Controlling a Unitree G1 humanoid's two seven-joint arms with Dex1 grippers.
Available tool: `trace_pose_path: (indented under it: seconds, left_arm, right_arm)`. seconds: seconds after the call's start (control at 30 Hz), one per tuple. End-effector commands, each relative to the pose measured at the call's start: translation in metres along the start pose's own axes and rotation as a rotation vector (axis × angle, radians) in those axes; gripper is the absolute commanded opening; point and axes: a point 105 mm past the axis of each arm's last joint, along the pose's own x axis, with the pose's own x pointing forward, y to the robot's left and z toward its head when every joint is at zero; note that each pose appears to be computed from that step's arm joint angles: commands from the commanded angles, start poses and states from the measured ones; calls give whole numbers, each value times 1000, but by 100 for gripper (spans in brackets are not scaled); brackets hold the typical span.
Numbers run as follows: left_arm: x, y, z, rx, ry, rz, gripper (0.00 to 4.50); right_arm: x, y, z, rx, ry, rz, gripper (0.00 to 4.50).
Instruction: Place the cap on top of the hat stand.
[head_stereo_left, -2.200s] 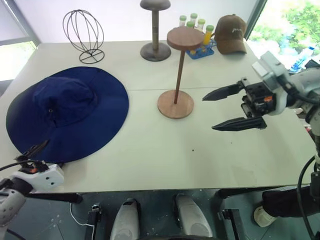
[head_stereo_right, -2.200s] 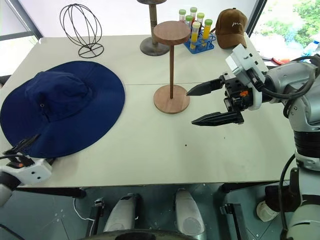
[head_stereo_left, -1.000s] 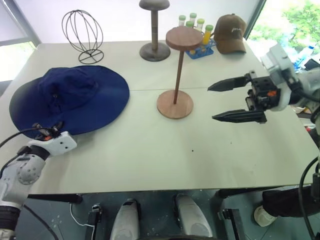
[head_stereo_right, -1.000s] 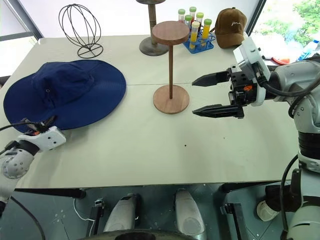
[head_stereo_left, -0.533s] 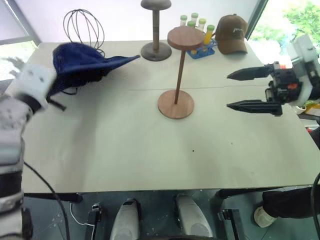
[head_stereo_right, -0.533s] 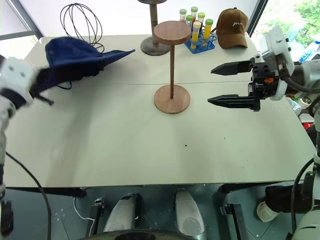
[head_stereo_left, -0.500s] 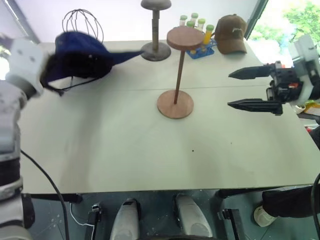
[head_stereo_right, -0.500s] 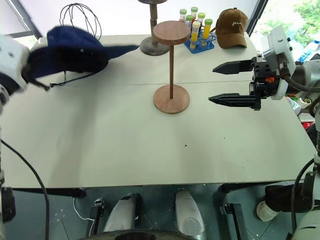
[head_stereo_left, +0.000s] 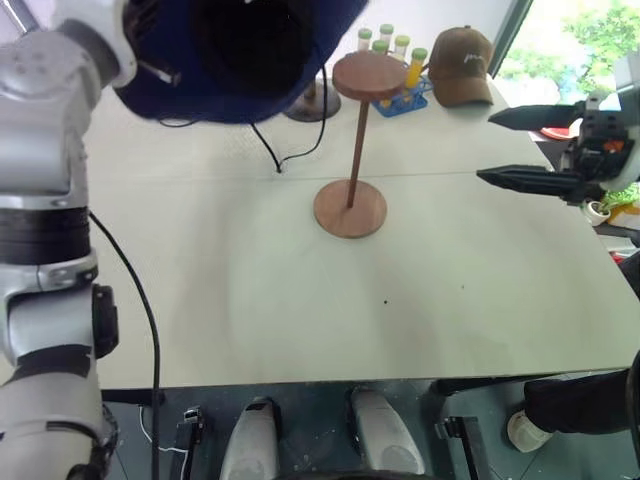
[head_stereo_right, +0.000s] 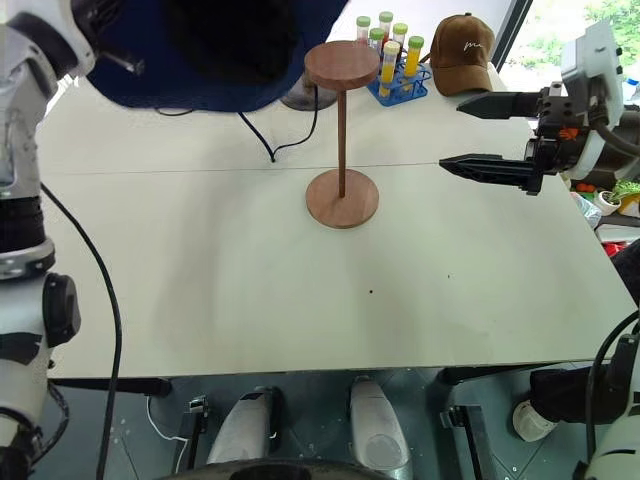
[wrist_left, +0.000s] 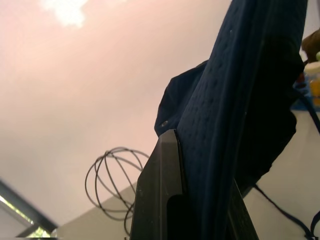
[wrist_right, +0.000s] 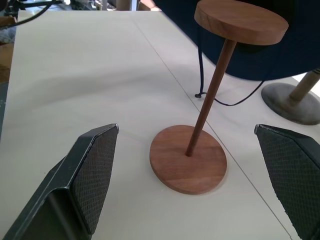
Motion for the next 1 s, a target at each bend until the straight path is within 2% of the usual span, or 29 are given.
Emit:
trace_pose_path:
  seconds: [0.03,0.3,0.5,0.7,0.8,0.87,1.0]
  left_arm:
    - [-2,-6,48,118,-211,-34,3]
    - [-1,-42,71,49,-368,-131,3]
    - [-16,-82,75,213,-532,-223,3]
    - [-39,-102,47,537,-642,-238,3]
    - [-66,-116,28,754,-759,-251,3]
    - [-81,-127,17,830,-832,-278,3]
    - [-87,-137,-15,863,-797,-310,3]
  right_arm:
    - [-18,-10,17,-56,-33,-84,450]
    - [-31,-19,15,-42,-34,-151,450]
    - [-36,-20,11,-31,-29,-166,450]
    - [-39,-20,6,-22,-20,-176,450]
    - [-40,-19,3,-19,-9,-177,450]
    - [-40,-18,1,-17,-1,-177,450]
    - [-44,-15,-6,10,36,-168,450]
